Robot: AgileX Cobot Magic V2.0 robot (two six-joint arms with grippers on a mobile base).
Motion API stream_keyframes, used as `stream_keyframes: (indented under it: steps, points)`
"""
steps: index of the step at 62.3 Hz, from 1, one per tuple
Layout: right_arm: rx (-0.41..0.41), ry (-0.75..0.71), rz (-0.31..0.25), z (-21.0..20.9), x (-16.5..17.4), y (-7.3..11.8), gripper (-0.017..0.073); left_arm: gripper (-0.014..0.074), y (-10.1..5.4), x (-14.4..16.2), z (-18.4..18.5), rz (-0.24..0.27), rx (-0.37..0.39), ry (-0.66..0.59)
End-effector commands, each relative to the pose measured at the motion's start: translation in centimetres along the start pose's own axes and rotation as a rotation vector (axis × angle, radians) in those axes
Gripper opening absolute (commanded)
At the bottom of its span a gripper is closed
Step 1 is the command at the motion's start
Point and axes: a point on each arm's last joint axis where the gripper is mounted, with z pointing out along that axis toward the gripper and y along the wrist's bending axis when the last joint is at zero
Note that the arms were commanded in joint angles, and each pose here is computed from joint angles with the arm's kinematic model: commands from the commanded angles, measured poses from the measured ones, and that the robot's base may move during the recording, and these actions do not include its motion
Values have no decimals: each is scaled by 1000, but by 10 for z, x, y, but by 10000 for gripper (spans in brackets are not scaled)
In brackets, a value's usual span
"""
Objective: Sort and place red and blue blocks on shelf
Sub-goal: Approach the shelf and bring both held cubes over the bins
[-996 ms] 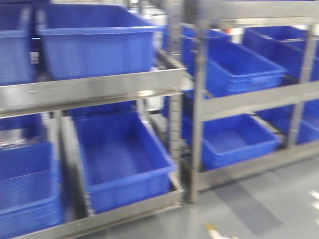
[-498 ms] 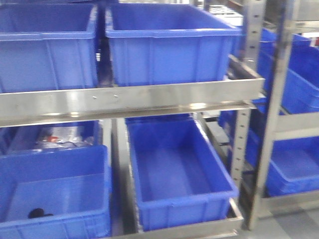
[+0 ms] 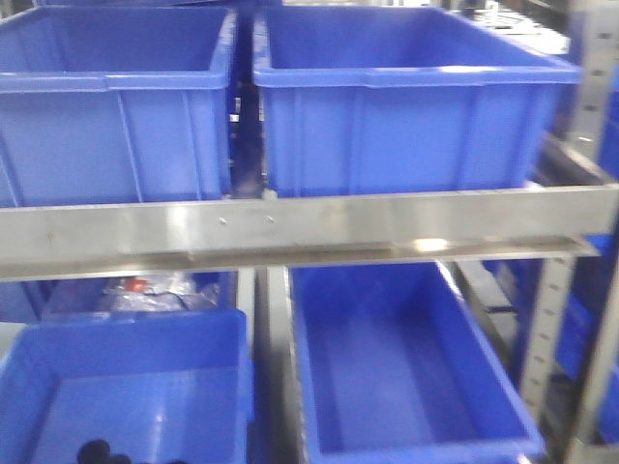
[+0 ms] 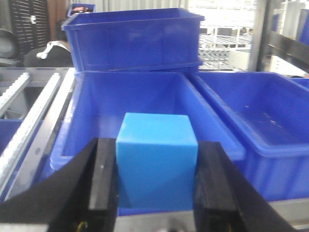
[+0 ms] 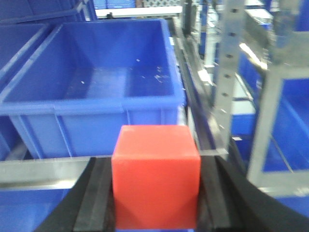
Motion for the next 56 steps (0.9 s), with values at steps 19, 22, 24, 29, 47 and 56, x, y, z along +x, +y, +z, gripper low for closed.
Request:
stream_keyframes:
  steps: [19, 22, 24, 29, 47, 56]
  points:
    - [-3, -126, 0, -2, -20, 1, 403, 125, -1, -17, -1, -15, 3, -107]
    - [-3, -126, 0, -2, -20, 1, 403, 125, -1, -17, -1, -15, 3, -107]
    - [-3, -126, 0, -2, -20, 1, 403, 125, -1, -17, -1, -15, 3, -107]
    - [-3, -126, 0, -2, -20, 1, 403, 124, -1, -17, -1, -15, 3, -107]
    - [-3, -126, 0, -2, -20, 1, 403, 124, -1, -17, -1, -15, 3, -107]
    - [-3, -126, 0, -2, -20, 1, 403, 124, -1, -17, -1, -15, 3, -107]
